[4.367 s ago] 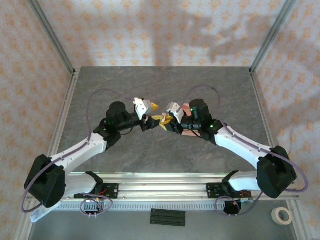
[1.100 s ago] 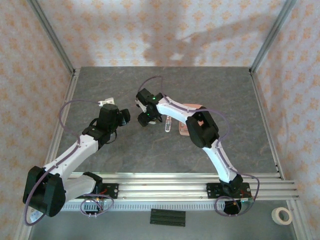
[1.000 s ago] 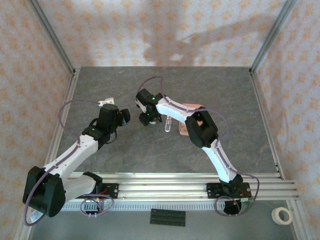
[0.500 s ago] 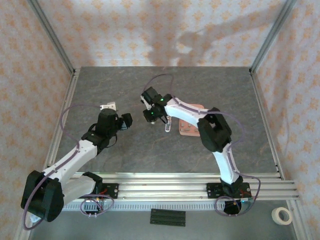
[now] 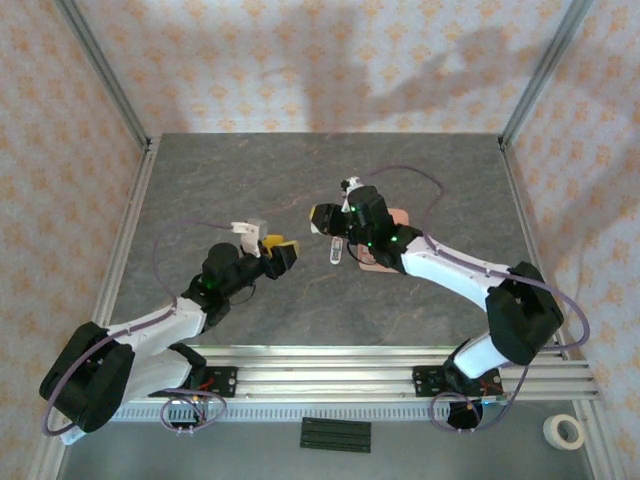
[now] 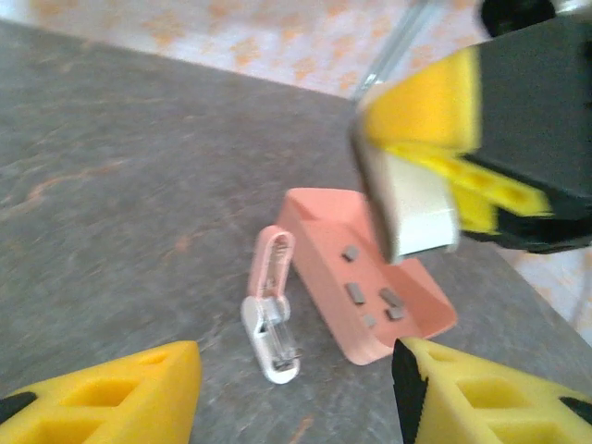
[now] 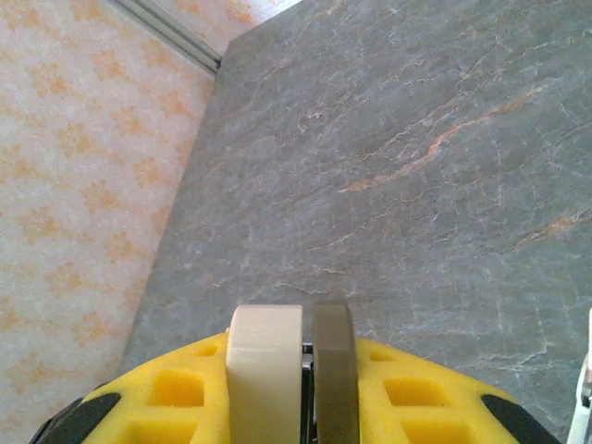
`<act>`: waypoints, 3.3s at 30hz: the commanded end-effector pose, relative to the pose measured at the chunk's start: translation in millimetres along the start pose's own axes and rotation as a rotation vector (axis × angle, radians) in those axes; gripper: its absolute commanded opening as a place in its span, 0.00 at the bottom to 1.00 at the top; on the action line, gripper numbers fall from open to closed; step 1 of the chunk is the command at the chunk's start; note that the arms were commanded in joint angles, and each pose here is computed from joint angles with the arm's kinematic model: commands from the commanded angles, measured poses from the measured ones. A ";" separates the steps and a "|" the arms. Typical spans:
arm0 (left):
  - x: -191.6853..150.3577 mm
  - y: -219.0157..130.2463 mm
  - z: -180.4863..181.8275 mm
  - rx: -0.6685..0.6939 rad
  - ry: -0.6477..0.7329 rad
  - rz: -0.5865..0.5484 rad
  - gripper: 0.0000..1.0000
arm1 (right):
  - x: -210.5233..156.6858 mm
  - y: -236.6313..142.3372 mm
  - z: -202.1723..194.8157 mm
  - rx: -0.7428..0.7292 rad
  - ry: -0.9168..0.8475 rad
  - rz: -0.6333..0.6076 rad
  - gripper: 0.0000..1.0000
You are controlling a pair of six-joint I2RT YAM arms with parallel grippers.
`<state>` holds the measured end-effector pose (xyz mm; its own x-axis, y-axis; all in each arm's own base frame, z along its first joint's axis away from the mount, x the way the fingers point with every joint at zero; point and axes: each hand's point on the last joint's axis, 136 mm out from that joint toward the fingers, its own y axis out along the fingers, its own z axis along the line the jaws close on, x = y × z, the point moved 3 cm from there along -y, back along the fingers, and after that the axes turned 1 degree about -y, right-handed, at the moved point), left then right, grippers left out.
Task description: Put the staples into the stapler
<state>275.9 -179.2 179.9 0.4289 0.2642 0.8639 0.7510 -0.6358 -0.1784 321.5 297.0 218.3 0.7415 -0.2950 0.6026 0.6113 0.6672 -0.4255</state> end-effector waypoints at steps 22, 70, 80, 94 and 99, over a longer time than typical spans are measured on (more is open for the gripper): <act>27.9 14.9 -48.8 -0.262 0.151 -0.181 0.61 | -7.8 -29.4 47.3 0.170 0.059 -0.113 0.25; 33.7 33.6 -60.7 -0.302 0.188 -0.182 0.53 | -15.4 -45.7 55.2 0.262 0.082 -0.089 0.26; 32.8 31.6 -66.7 -0.330 0.235 -0.161 0.16 | -20.6 -48.7 52.7 0.251 0.037 -0.070 0.33; 21.8 27.4 -68.2 -0.339 0.305 -0.066 0.02 | -10.1 -70.7 43.3 0.177 -0.083 -0.106 0.64; 18.2 22.3 -69.8 -0.344 0.362 -0.036 0.02 | -0.5 -85.8 33.6 0.140 -0.152 -0.112 0.69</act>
<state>267.8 -238.2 211.3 0.2232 0.0966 0.9700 0.5488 -0.8349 -0.0432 262.4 275.3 266.6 0.6517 -0.3129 0.6909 0.6280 0.7334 -0.2602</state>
